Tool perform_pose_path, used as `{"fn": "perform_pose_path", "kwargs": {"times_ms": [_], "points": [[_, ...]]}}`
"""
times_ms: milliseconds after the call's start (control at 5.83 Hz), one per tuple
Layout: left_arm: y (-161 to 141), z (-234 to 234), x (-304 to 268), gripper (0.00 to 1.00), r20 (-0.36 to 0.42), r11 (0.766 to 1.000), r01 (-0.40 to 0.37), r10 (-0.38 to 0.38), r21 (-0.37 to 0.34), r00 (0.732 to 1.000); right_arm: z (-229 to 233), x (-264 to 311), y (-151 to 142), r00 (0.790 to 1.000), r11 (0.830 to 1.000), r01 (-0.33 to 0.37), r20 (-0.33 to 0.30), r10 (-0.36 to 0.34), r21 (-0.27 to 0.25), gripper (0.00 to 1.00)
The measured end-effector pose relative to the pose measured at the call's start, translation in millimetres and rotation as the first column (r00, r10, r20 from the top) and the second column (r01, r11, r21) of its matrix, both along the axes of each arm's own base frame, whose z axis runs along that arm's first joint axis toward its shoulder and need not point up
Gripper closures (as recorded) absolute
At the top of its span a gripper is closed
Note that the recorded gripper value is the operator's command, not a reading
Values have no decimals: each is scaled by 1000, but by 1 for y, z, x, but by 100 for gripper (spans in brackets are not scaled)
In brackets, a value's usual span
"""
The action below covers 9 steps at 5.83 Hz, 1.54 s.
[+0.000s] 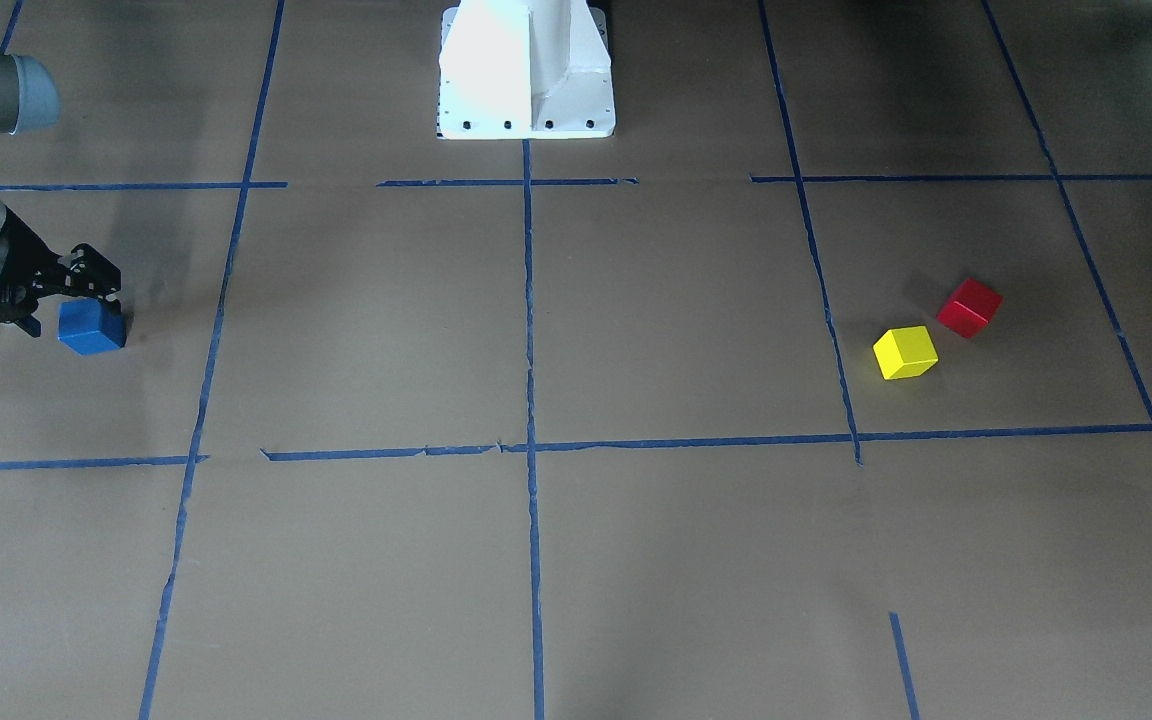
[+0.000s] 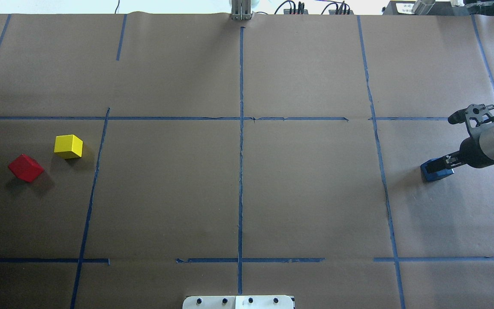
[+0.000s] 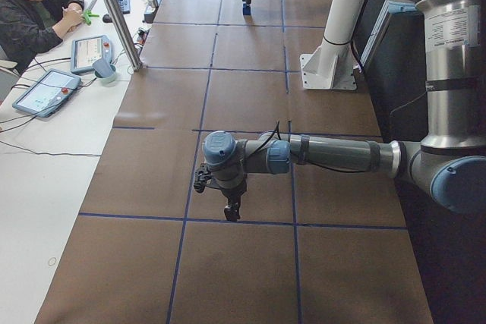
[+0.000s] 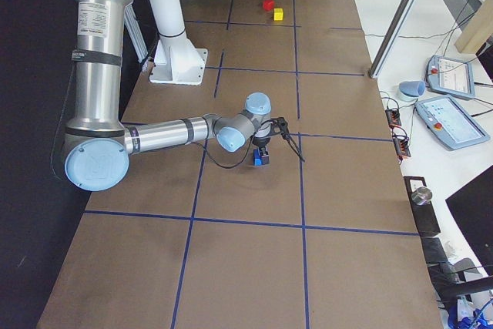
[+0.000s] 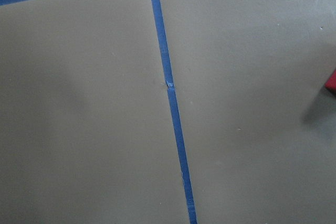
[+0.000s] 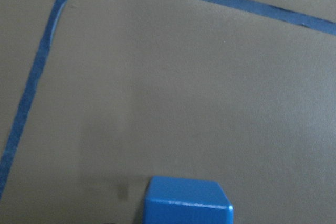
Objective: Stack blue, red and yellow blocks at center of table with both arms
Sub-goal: 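Lower the right gripper onto the blue cube and grasp it, then carry the blue cube with the right gripper to the table center and release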
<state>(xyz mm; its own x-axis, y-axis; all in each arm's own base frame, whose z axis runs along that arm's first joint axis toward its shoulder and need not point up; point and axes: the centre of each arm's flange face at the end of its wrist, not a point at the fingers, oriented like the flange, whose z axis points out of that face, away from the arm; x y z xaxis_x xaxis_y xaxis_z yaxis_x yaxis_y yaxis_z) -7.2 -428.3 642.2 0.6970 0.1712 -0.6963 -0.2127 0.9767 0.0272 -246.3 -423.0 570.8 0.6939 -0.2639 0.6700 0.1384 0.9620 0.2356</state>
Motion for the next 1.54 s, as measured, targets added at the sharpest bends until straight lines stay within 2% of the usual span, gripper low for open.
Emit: {"fn": "perform_pose_path", "kwargs": {"times_ms": [343,515,858,1030,1201,1544], "points": [[0,0,0,0,0,1000,0,0,1,1000,15,-12,3,1000,1000,18,-26,-18,-13,84],[0,0,0,0,0,1000,0,0,2,1000,14,-14,2,1000,1000,19,-25,-19,-10,98],[0,0,0,0,0,1000,0,0,2,1000,-21,-18,-1,1000,1000,8,12,-9,20,100],[0,0,0,0,0,1000,0,0,2,1000,-66,-36,-14,998,1000,-28,49,27,6,100],[0,0,0,0,0,1000,-1,1,2,1000,-124,-75,-30,995,998,-58,75,60,-36,100],[0,0,0,0,-1,1000,0,0,4,1000,-267,-200,-30,991,983,-115,45,122,-140,100]]}}
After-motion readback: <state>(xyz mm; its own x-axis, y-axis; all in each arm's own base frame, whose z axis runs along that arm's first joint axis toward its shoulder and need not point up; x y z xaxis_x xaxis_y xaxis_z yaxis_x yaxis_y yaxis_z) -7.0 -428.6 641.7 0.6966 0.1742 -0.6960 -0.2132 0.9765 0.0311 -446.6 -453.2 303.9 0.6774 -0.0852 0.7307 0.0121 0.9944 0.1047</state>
